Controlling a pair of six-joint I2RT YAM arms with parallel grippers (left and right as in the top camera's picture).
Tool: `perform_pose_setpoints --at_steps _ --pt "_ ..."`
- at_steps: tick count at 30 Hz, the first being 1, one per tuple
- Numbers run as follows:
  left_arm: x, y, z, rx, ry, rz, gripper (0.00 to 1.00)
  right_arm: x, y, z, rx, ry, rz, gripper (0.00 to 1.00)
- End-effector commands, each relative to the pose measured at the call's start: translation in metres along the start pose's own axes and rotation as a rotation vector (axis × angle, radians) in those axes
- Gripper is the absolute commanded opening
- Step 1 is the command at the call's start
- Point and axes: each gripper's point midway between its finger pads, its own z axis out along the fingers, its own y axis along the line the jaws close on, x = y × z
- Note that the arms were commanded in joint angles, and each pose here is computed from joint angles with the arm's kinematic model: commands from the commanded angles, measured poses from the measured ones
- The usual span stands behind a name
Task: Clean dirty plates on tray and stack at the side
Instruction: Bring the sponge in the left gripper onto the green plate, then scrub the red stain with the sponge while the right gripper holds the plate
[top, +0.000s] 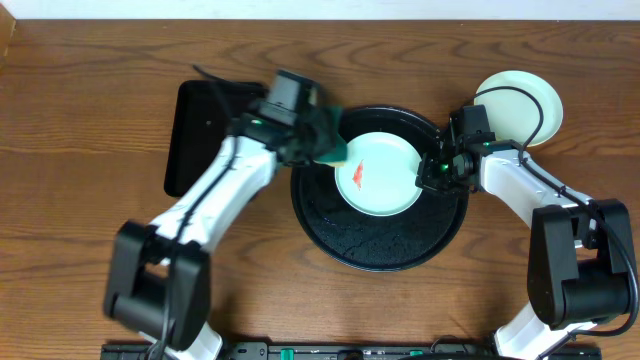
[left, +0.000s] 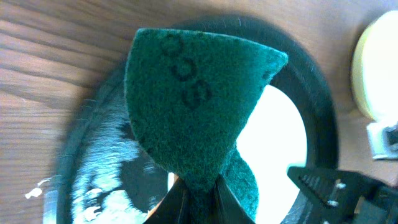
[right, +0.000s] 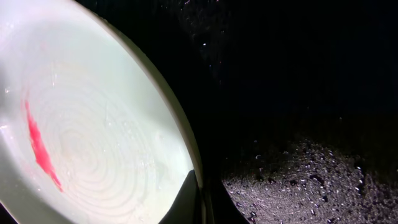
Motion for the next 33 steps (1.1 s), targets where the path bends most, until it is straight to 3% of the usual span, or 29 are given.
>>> perform_pose_setpoints --at_steps 1,18,28,33 --pt "0.019 -0.015 0.02 0.025 0.043 0.032 0.11 0.002 0.006 0.002 -0.011 0.012 -0.049 0.01" --pt "0.071 -0.049 0.074 0.05 0.116 0.188 0.11 0.0 0.01 0.004 -0.003 -0.005 -0.066 0.01" --pt "0.085 -0.005 0.109 -0.064 0.19 0.147 0.1 0.002 0.008 0.004 0.008 -0.001 -0.063 0.01" --pt "0.06 0.043 0.104 -0.274 0.092 0.128 0.08 0.002 0.007 0.004 0.01 0.001 -0.062 0.01"
